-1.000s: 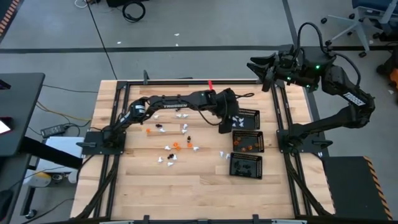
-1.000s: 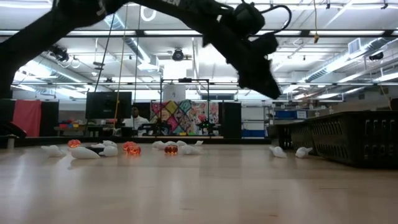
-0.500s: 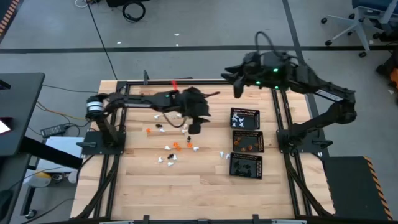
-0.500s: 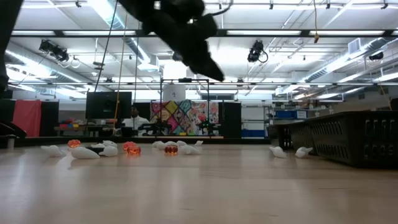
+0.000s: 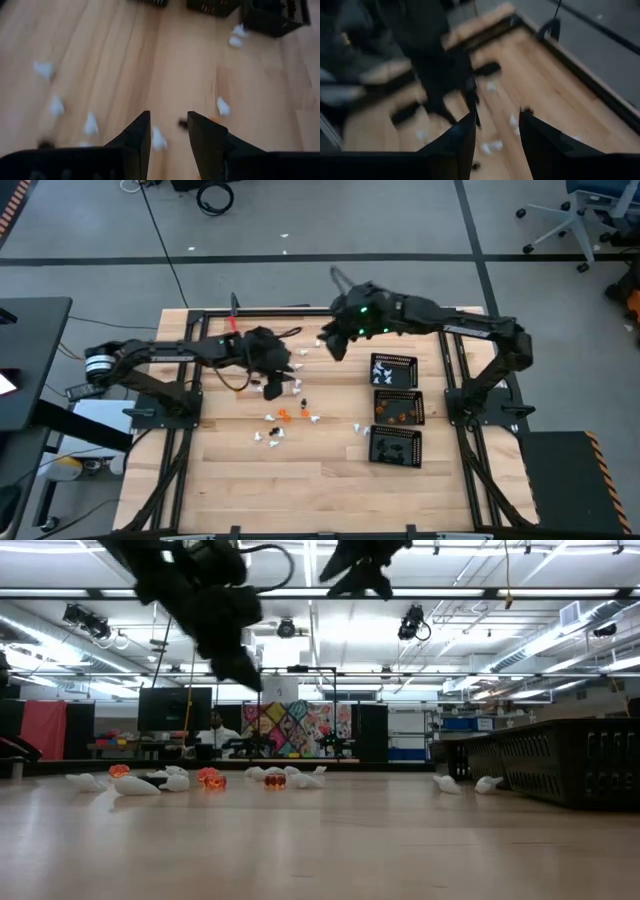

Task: Sort Halloween decoration
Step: Put the orange pumpkin toy into the center black bin

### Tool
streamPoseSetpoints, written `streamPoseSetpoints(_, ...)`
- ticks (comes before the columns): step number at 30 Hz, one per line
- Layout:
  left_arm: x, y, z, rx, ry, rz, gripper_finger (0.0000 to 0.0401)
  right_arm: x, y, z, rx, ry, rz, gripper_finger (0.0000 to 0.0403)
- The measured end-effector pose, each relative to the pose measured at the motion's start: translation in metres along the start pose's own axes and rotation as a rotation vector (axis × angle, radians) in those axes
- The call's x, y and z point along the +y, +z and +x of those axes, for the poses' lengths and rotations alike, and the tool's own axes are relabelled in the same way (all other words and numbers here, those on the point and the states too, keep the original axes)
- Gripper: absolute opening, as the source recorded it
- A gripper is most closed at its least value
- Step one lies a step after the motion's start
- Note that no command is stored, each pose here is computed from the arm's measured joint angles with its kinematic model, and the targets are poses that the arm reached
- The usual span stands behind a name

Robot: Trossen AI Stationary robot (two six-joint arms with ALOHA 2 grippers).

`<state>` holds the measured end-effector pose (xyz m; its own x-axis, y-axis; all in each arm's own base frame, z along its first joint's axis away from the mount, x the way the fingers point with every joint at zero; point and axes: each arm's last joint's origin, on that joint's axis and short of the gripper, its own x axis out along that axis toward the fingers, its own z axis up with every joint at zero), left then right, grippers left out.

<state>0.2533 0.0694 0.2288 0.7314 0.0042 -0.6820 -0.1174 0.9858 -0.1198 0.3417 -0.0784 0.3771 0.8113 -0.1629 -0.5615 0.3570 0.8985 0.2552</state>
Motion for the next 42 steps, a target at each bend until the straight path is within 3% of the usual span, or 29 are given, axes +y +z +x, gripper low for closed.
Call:
streamPoseSetpoints(7, -0.007, -0.045, -0.022, 0.029, 0.016, -0.112, 0.0116, 0.007, -0.035, 0.060, 0.238, -0.008, -0.137, 0.0154)
streamPoseSetpoints(16, -0.010, -0.065, -0.033, 0.058, 0.027, -0.179, 0.0116, 0.028, -0.095, 0.140, 0.506, 0.166, -0.287, 0.0180)
streamPoseSetpoints(24, -0.010, -0.064, -0.033, 0.051, 0.027, -0.183, 0.0116, 0.053, -0.125, 0.170, 0.552, 0.199, -0.492, 0.0227)
streamPoseSetpoints(35, -0.010, -0.063, -0.032, 0.039, 0.027, -0.181, 0.0116, 0.076, -0.153, 0.198, 0.497, 0.241, -0.693, 0.0227)
streamPoseSetpoints(42, -0.013, -0.064, -0.032, 0.057, 0.018, -0.194, 0.0116, 0.077, -0.165, 0.210, 0.493, 0.205, -0.785, 0.0217)
